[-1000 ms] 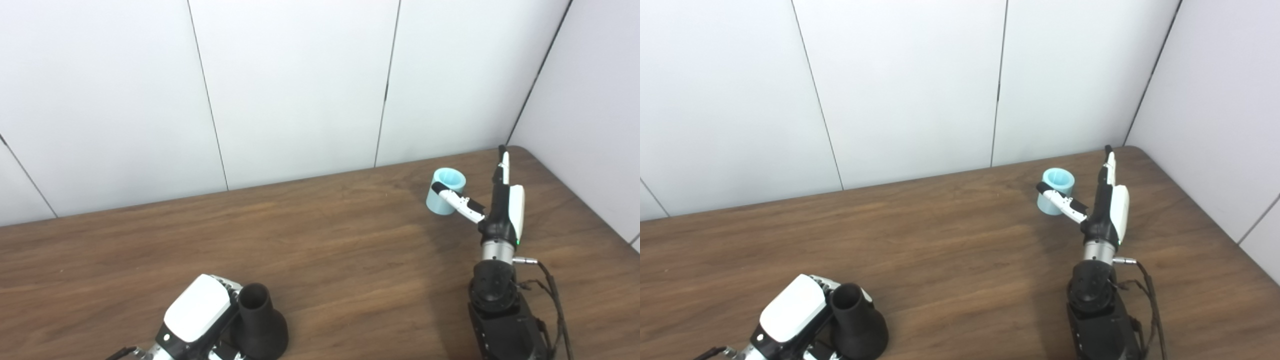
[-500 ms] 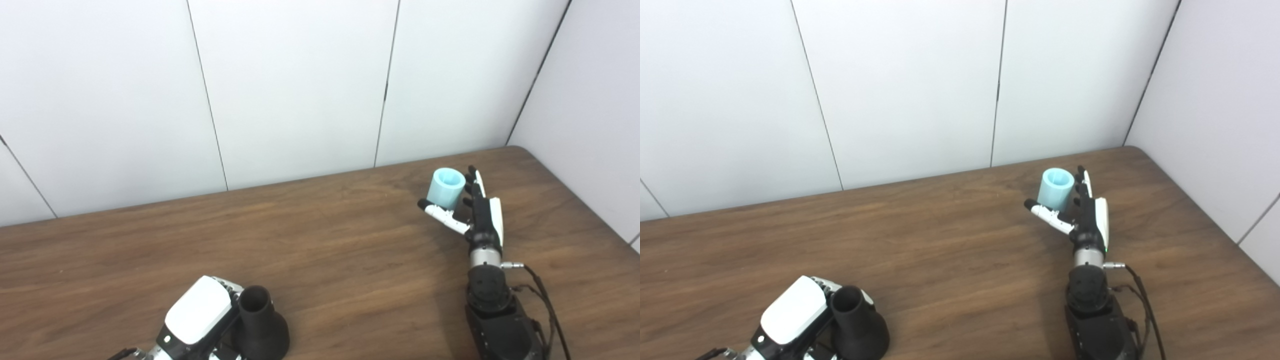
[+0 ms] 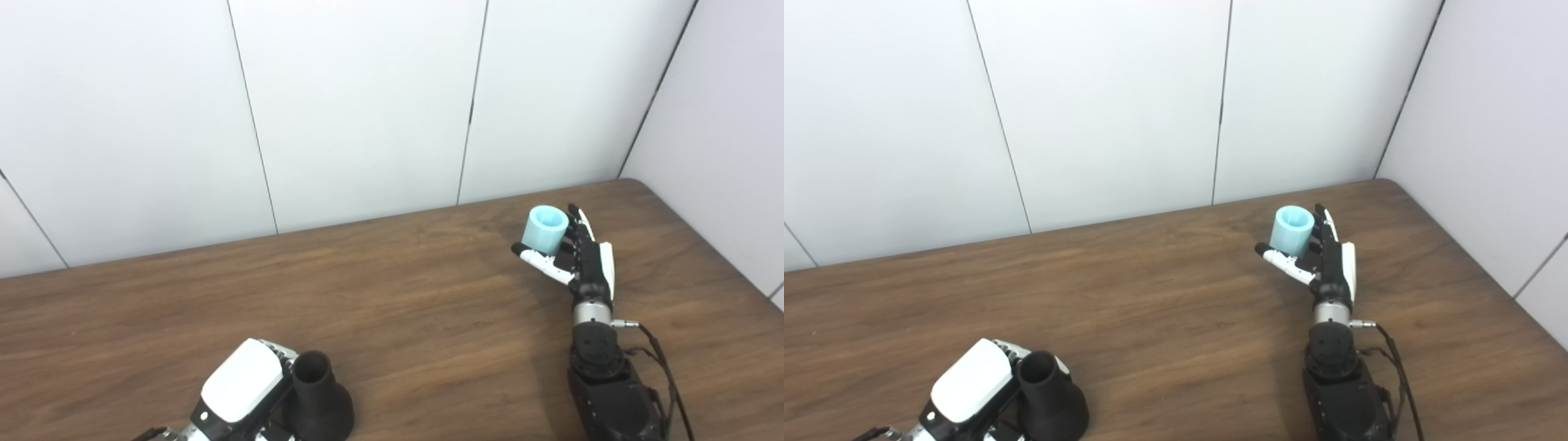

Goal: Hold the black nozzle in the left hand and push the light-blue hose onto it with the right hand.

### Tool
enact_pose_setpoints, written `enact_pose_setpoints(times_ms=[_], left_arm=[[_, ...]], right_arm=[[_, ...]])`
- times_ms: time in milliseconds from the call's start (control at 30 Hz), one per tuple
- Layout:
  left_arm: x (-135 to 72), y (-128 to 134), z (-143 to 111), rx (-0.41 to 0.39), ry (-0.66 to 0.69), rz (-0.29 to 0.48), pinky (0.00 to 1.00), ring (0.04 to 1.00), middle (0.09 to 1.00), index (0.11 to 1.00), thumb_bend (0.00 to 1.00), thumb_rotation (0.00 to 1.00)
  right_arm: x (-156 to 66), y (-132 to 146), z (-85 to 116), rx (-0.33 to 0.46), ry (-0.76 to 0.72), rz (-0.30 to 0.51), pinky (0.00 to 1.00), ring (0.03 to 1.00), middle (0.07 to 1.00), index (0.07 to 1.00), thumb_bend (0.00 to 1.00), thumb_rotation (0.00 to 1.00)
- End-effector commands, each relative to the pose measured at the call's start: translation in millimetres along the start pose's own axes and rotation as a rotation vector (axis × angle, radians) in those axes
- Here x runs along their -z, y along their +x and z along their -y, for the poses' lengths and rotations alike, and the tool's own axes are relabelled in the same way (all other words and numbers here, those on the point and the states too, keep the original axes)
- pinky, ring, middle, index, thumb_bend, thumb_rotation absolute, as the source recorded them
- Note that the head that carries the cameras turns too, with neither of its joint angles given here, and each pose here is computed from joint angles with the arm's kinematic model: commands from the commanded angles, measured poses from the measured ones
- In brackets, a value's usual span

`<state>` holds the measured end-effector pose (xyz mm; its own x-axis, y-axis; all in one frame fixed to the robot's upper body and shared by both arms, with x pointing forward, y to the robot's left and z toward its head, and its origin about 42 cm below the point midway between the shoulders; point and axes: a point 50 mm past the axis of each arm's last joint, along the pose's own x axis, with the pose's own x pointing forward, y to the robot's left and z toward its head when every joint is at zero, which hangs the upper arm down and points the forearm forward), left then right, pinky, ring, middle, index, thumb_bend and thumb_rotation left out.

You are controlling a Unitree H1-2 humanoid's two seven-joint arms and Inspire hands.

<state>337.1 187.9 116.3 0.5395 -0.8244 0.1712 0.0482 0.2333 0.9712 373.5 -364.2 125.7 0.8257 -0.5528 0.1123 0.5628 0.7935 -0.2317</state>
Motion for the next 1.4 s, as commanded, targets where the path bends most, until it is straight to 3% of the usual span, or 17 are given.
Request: enact_pose_setpoints(times_ms=[0, 133, 367, 533, 633, 800, 967, 1200, 1233, 1267, 1300, 1367], left_arm=[[-24, -27, 38, 0.128, -0.081, 0.025, 0.25, 0.346, 0.469, 0.502, 0.52, 0.0], [-24, -28, 39, 0.128, -0.08, 0.025, 0.25, 0.335, 0.457, 0.512, 0.52, 0.0], [-23, -28, 40, 0.128, -0.08, 0.023, 0.23, 0.322, 0.449, 0.516, 0.52, 0.0], [-24, -27, 40, 0.134, -0.079, 0.026, 0.18, 0.256, 0.407, 0.521, 0.51, 0.0], [-24, -27, 40, 0.134, -0.082, 0.024, 0.19, 0.277, 0.418, 0.523, 0.52, 0.0], [-26, -26, 40, 0.137, -0.064, 0.039, 0.2, 0.286, 0.434, 0.523, 0.52, 0.0], [-27, -27, 40, 0.137, -0.063, 0.043, 0.23, 0.309, 0.431, 0.524, 0.52, 0.0], [-27, -28, 41, 0.143, -0.069, 0.041, 0.23, 0.316, 0.443, 0.522, 0.52, 0.0], [-27, -28, 41, 0.145, -0.071, 0.04, 0.24, 0.319, 0.444, 0.521, 0.52, 0.0], [-27, -28, 41, 0.146, -0.073, 0.039, 0.24, 0.323, 0.445, 0.52, 0.52, 0.0], [-27, -28, 41, 0.147, -0.073, 0.038, 0.23, 0.314, 0.437, 0.522, 0.52, 0.0], [-27, -28, 41, 0.147, -0.07, 0.04, 0.22, 0.298, 0.427, 0.523, 0.52, 0.0]], right_arm=[[-14, 14, 1, 0.019, 0.026, 0.052, 0.85, 0.9, 0.915, 0.921, 0.9, 0.26], [-13, 18, 1, 0.032, 0.016, 0.051, 0.82, 0.881, 0.894, 0.912, 0.9, 0.29], [-16, 23, -3, 0.031, 0.023, 0.057, 0.84, 0.889, 0.901, 0.908, 0.89, 0.26], [-24, 25, -4, -0.01, -0.133, 0.081, 0.77, 0.835, 0.849, 0.868, 0.92, 0.32], [-27, 27, -5, -0.016, -0.177, 0.084, 0.73, 0.789, 0.811, 0.832, 0.93, 0.31], [-33, 30, -7, 0.012, -0.171, 0.053, 0.62, 0.71, 0.747, 0.76, 0.91, 0.26], [-36, 32, -8, 0.034, -0.166, 0.018, 0.57, 0.669, 0.697, 0.72, 0.9, 0.23], [-37, 28, -9, 0.046, -0.152, 0.026, 0.46, 0.54, 0.579, 0.598, 0.79, 0.06], [-36, 27, -9, 0.051, -0.138, 0.031, 0.45, 0.516, 0.55, 0.533, 0.63, 0.1], [-36, 27, -9, 0.053, -0.127, 0.035, 0.44, 0.497, 0.529, 0.51, 0.57, 0.11], [-35, 27, -8, 0.055, -0.121, 0.037, 0.43, 0.483, 0.516, 0.498, 0.54, 0.12], [-34, 26, -8, 0.055, -0.117, 0.042, 0.42, 0.468, 0.491, 0.489, 0.53, 0.02]])
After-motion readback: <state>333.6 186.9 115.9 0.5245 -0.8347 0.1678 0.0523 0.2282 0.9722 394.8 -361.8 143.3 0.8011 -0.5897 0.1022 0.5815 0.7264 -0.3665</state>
